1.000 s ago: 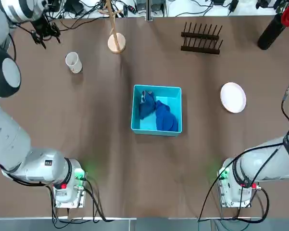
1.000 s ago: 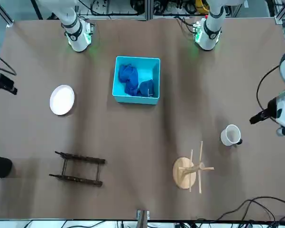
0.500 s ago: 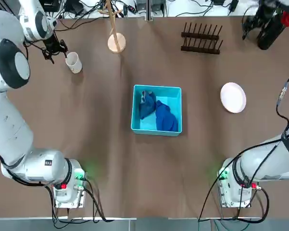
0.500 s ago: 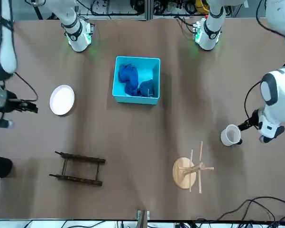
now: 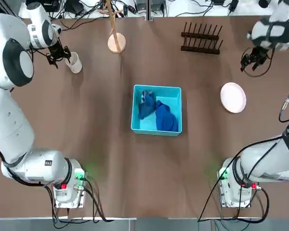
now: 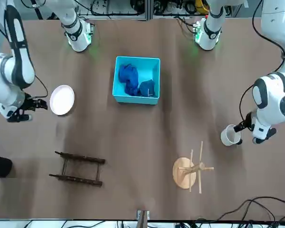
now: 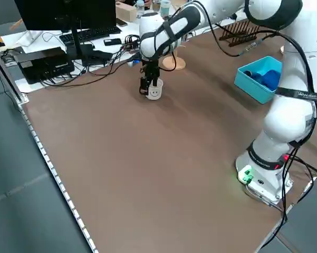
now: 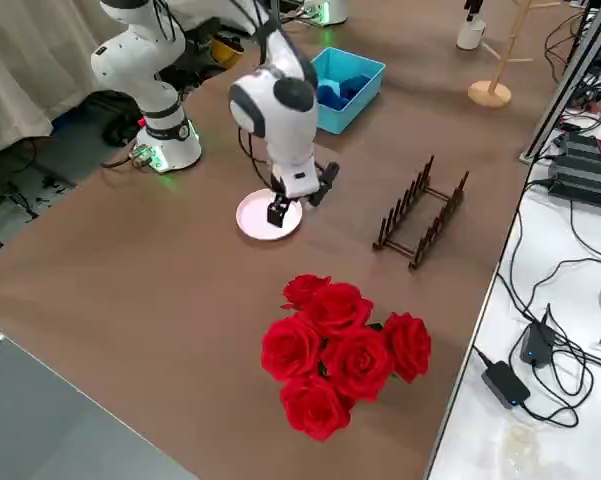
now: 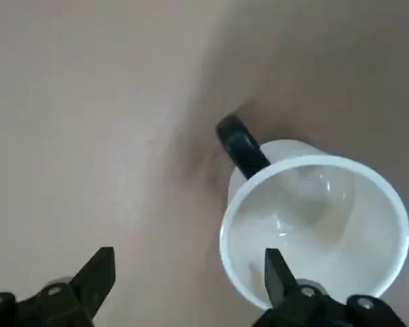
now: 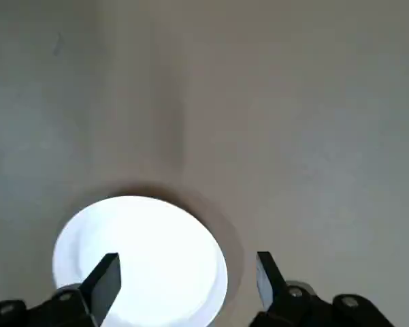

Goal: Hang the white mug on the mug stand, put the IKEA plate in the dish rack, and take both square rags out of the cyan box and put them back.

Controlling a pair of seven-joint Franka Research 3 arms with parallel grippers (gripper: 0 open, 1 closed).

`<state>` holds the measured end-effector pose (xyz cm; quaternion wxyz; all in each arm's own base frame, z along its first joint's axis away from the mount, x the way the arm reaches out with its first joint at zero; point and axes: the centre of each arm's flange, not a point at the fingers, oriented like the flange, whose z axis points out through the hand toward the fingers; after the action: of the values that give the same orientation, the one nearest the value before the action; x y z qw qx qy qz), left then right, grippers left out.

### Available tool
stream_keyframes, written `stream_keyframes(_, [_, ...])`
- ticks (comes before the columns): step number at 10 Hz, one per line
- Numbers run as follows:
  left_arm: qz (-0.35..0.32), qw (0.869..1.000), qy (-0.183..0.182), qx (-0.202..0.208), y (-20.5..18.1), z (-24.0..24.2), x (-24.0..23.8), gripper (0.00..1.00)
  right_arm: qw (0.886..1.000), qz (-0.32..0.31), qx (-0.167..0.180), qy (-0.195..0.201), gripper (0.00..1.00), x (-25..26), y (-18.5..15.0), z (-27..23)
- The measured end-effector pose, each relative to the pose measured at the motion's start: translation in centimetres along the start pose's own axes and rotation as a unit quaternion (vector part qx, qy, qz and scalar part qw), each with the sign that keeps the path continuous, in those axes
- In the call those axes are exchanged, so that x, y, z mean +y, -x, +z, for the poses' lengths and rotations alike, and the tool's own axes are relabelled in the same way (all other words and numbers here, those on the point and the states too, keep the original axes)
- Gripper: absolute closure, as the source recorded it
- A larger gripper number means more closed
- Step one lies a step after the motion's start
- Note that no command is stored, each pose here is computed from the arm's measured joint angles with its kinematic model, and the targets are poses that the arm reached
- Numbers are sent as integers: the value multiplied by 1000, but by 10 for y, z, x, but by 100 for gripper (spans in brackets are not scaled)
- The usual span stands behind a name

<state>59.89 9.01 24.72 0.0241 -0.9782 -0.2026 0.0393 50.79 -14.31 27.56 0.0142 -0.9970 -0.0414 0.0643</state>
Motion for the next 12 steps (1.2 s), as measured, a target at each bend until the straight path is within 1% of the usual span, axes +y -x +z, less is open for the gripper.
stream_keyframes(1, [3, 1000, 0, 5, -1, 8, 4, 10, 1000, -13, -3, 2, 12, -1, 4, 24])
stream_keyframes(3, [9, 1000, 4, 15, -1, 15, 14, 44, 999, -38, -5, 9, 13, 2, 5, 70])
stream_keyframes(4, [12, 1000, 6, 21, -3, 13, 16, 58, 999, -53, -5, 14, 13, 4, 5, 90])
stream_keyframes(5, [25, 999, 9, 31, -6, 6, 18, 74, 998, -64, -8, 15, 13, 6, 5, 104])
stream_keyframes(6, [56, 997, 13, 47, -10, -7, 22, 90, 997, -72, -9, 16, 15, 6, 6, 109])
stream_keyframes(7, [87, 994, 18, 64, -14, -23, 26, 94, 997, -79, -8, 17, 18, 6, 5, 110])
stream_keyframes(8, [108, 991, 22, 77, -16, -38, 30, 94, 996, -82, -6, 17, 26, 6, 4, 109])
stream_keyframes(9, [124, 988, 27, 88, -17, -51, 40, 94, 996, -84, -3, 19, 43, 7, 3, 105])
stream_keyframes(10, [138, 985, 34, 100, -17, -63, 55, 94, 996, -89, -1, 19, 58, 7, 2, 103])
stream_keyframes(11, [160, 979, 42, 119, -17, -82, 71, 94, 996, -92, 0, 19, 67, 6, 1, 103])
stream_keyframes(12, [201, 968, 46, 142, -19, -107, 85, 94, 995, -96, -3, 18, 72, 5, 1, 102])
